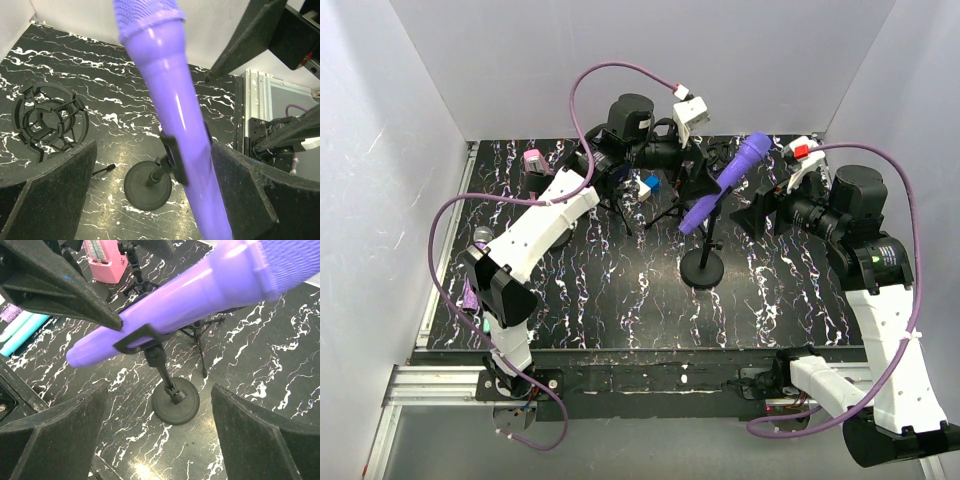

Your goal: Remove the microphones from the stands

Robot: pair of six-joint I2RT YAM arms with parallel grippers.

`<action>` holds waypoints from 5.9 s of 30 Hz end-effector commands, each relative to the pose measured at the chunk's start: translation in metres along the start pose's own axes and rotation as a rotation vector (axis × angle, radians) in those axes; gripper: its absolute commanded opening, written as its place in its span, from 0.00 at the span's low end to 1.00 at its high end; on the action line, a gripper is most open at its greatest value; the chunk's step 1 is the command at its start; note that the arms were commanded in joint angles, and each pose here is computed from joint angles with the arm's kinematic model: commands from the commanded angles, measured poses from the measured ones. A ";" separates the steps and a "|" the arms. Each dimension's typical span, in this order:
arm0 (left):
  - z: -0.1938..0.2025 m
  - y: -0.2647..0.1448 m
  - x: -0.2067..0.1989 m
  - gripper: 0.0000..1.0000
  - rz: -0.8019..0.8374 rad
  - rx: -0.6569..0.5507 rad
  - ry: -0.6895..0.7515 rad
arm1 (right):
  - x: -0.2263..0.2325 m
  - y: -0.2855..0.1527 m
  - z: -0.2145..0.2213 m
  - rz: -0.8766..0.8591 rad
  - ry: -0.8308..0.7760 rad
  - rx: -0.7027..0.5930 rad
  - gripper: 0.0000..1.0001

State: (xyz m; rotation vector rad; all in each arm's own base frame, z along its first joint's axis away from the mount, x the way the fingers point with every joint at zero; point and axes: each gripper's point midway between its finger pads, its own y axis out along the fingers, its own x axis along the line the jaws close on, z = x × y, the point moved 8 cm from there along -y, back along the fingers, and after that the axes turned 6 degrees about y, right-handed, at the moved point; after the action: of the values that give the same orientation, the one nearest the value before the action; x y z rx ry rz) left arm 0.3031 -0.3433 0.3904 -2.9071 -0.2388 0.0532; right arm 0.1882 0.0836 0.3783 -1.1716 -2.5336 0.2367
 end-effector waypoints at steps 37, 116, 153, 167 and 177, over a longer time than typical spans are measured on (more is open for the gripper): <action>-0.006 -0.082 0.022 0.20 0.187 -0.016 0.041 | 0.000 0.014 -0.003 -0.182 -0.206 0.006 0.95; -0.038 -0.078 0.035 0.00 -0.167 -0.054 -0.090 | 0.052 0.210 0.022 -0.385 -0.243 -0.285 0.89; -0.172 -0.238 0.018 0.00 -0.881 -0.017 0.908 | 0.050 0.236 0.057 -0.101 -0.137 -0.106 0.16; 0.068 -0.298 0.015 0.00 -1.350 0.546 0.157 | 0.056 0.168 0.012 -0.187 -0.283 -0.094 0.78; 0.185 -0.272 -0.034 0.00 -1.166 0.517 -0.284 | 0.052 0.130 0.010 -0.167 -0.371 -0.066 0.77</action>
State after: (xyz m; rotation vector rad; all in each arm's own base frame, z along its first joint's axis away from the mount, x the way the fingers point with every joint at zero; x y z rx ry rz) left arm 0.2325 -0.0353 0.2994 -1.7348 -1.5416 0.0289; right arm 0.2516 0.2177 0.3254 -0.9923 -2.8911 0.3334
